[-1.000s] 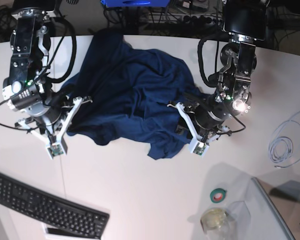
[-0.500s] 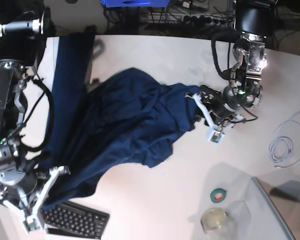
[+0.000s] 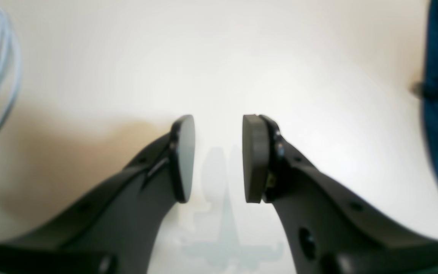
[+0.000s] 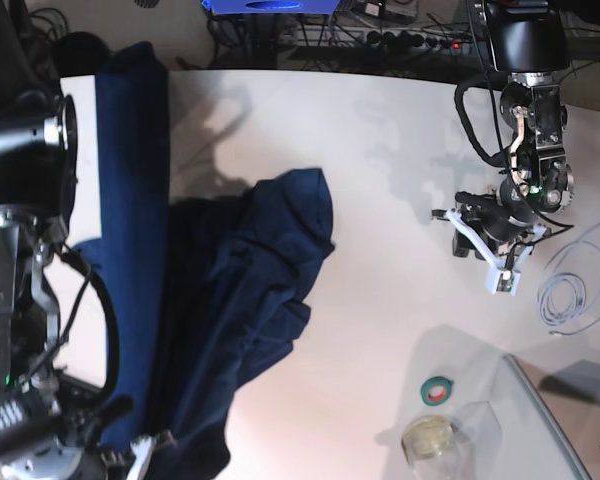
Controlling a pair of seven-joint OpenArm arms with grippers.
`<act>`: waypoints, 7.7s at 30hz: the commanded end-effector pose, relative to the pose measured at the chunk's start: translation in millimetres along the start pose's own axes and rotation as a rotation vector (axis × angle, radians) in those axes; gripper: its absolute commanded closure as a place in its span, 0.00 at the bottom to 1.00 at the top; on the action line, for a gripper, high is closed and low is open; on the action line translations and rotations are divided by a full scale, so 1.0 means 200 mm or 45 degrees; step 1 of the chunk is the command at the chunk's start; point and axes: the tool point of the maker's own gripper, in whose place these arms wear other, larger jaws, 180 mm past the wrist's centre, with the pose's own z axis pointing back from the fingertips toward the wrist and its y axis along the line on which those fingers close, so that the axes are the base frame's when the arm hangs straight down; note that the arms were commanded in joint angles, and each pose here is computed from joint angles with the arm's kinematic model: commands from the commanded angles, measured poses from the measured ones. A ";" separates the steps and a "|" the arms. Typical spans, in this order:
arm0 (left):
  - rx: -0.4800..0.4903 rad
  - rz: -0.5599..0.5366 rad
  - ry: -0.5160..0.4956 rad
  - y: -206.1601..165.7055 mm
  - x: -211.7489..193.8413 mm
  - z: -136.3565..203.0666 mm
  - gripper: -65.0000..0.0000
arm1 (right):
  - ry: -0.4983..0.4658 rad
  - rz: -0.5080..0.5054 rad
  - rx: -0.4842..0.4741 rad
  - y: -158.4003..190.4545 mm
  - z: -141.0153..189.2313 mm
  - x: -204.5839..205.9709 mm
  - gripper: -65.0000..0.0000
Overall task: Layout the t-shirt on the table in an organized manner, then fold the t-shirt properly
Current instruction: 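Lift the shirt with the right gripper and swing it high over the table, then lower the shirt with the right gripper and regrasp its collar edge, then drag the shirt with the right gripper and release it in a heap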
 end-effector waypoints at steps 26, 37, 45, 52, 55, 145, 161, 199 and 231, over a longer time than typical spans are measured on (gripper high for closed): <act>0.074 0.068 -0.039 0.14 0.00 0.05 0.69 | -0.398 0.112 -0.045 -0.35 -0.18 0.76 1.00; 0.060 0.067 -0.053 0.12 0.03 0.05 0.69 | -0.124 0.128 0.290 0.44 -0.01 -0.11 1.00; 0.057 0.067 -0.053 0.11 0.03 0.04 0.69 | 0.159 -0.070 0.542 0.90 0.14 -0.77 1.00; 0.064 0.058 -0.048 0.12 0.02 0.05 0.69 | 0.389 -0.319 0.426 0.80 0.17 -1.22 0.98; 0.068 0.062 -0.049 0.13 0.02 0.05 0.68 | 0.506 -0.408 0.352 0.70 0.17 -1.42 0.75; 0.347 0.310 0.018 0.73 -0.25 0.15 0.69 | 0.375 -0.343 0.344 1.08 -0.31 -0.82 0.44; 0.325 0.316 -0.006 0.65 -0.36 0.14 0.69 | 0.395 -0.304 0.298 1.07 -0.58 -1.01 1.00; 0.158 0.169 -0.016 0.39 -0.20 -0.02 0.69 | 0.523 -0.303 0.572 1.18 0.28 -1.12 0.46; 0.106 0.203 -0.034 0.26 -0.18 -0.07 0.68 | 0.464 -0.517 0.476 1.39 0.42 -1.24 0.99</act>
